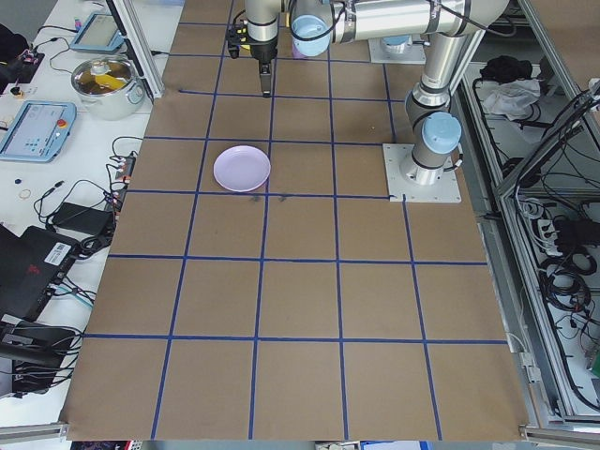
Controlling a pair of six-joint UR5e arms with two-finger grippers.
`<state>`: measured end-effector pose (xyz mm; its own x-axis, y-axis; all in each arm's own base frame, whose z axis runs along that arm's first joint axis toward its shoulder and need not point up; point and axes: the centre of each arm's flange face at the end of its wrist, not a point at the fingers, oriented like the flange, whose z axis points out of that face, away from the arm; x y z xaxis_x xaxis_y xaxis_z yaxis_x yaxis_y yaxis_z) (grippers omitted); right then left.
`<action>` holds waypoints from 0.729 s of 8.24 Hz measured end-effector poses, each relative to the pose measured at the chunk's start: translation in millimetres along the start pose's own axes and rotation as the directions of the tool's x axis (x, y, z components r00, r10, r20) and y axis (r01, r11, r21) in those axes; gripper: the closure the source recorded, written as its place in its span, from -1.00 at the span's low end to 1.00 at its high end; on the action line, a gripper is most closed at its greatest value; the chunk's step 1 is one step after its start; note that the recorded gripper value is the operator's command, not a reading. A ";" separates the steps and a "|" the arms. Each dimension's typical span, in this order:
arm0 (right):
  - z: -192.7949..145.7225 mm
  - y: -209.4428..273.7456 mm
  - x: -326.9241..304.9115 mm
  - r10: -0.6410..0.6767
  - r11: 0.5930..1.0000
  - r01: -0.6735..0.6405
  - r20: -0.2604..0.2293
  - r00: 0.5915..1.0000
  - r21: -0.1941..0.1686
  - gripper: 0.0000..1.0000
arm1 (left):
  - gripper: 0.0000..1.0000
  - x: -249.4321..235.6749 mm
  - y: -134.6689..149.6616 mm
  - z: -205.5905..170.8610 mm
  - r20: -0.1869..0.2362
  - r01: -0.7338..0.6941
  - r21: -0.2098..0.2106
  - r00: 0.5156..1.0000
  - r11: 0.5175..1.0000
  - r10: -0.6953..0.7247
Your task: Sort blocks by color into plates
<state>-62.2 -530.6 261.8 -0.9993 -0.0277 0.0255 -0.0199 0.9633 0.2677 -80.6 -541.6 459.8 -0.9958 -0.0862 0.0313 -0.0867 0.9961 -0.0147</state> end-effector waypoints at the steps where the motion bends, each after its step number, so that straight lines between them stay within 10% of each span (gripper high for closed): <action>1: -34.4 -20.3 -5.0 0.009 1.000 -0.010 0.022 1.000 0.028 1.00 | -1.00 0.0 -0.1 -0.2 0.000 0.000 0.001 1.000 1.000 0.000; 5: -50.4 -127.5 -52.6 -0.004 0.996 0.003 0.011 1.000 0.086 0.98 | -1.00 0.0 -0.5 -0.3 0.000 0.000 0.004 1.000 1.000 0.000; 6: -35.1 -141.0 -53.8 -0.008 0.997 0.008 0.007 1.000 0.078 -0.61 | -1.00 0.0 -0.5 -0.3 0.000 0.000 0.005 1.000 1.000 0.000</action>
<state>-4.5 -674.3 256.4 -0.9993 -0.0336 0.0163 -0.0299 0.9809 0.1923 -80.6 -542.1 460.2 -0.9958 -0.0861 0.0312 -0.0867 0.9960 -0.0193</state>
